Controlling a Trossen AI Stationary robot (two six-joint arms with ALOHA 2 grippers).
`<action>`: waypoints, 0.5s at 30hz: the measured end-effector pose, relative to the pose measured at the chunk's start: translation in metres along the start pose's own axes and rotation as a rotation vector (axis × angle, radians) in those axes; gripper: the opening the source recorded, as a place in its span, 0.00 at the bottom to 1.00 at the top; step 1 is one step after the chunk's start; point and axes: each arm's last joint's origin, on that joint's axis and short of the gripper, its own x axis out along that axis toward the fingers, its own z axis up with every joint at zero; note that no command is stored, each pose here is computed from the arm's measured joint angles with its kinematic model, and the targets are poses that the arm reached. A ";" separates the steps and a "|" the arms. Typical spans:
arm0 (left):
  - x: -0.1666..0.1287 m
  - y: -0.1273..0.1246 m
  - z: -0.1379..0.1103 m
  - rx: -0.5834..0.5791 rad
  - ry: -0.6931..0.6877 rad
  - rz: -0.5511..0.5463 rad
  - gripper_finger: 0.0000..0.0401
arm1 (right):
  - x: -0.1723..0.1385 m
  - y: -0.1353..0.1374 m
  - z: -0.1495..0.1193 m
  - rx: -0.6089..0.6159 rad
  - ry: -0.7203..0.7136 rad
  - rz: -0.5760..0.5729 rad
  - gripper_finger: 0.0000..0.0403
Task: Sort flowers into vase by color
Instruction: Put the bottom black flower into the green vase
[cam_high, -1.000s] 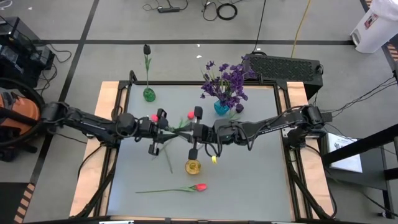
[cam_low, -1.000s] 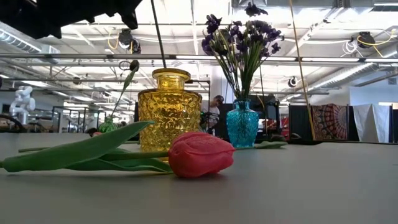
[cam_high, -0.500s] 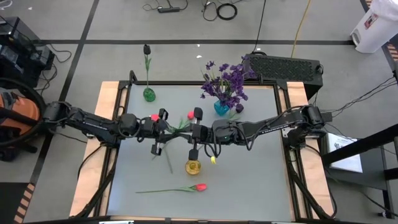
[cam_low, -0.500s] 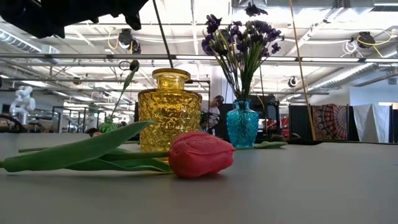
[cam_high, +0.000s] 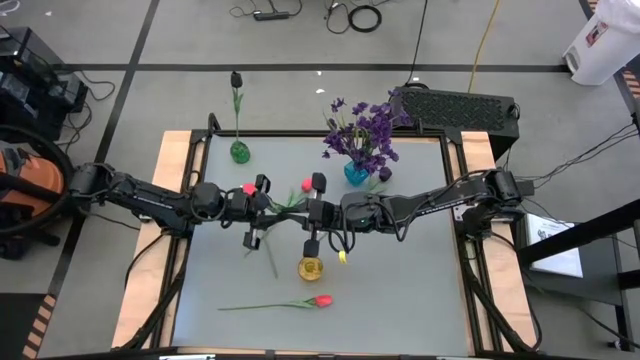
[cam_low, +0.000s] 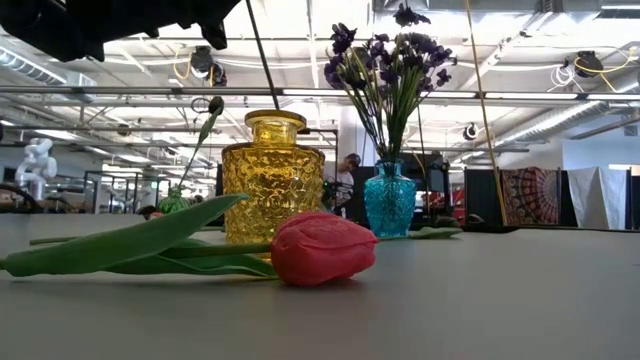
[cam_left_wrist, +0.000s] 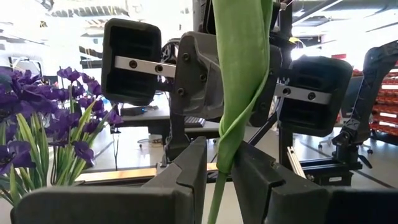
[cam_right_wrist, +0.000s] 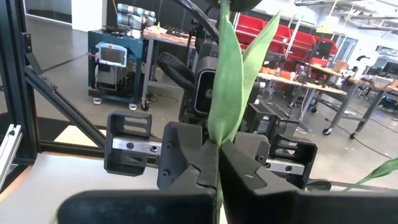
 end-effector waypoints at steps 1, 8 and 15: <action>0.000 0.000 0.000 0.000 0.000 0.000 0.19 | 0.000 0.000 0.000 0.000 0.000 0.000 0.00; 0.000 0.000 -0.001 -0.003 0.008 -0.001 0.06 | 0.000 0.000 -0.002 -0.007 0.025 0.001 0.00; 0.000 0.000 0.000 -0.003 0.005 -0.001 0.03 | 0.000 0.000 -0.003 -0.015 0.039 0.004 0.10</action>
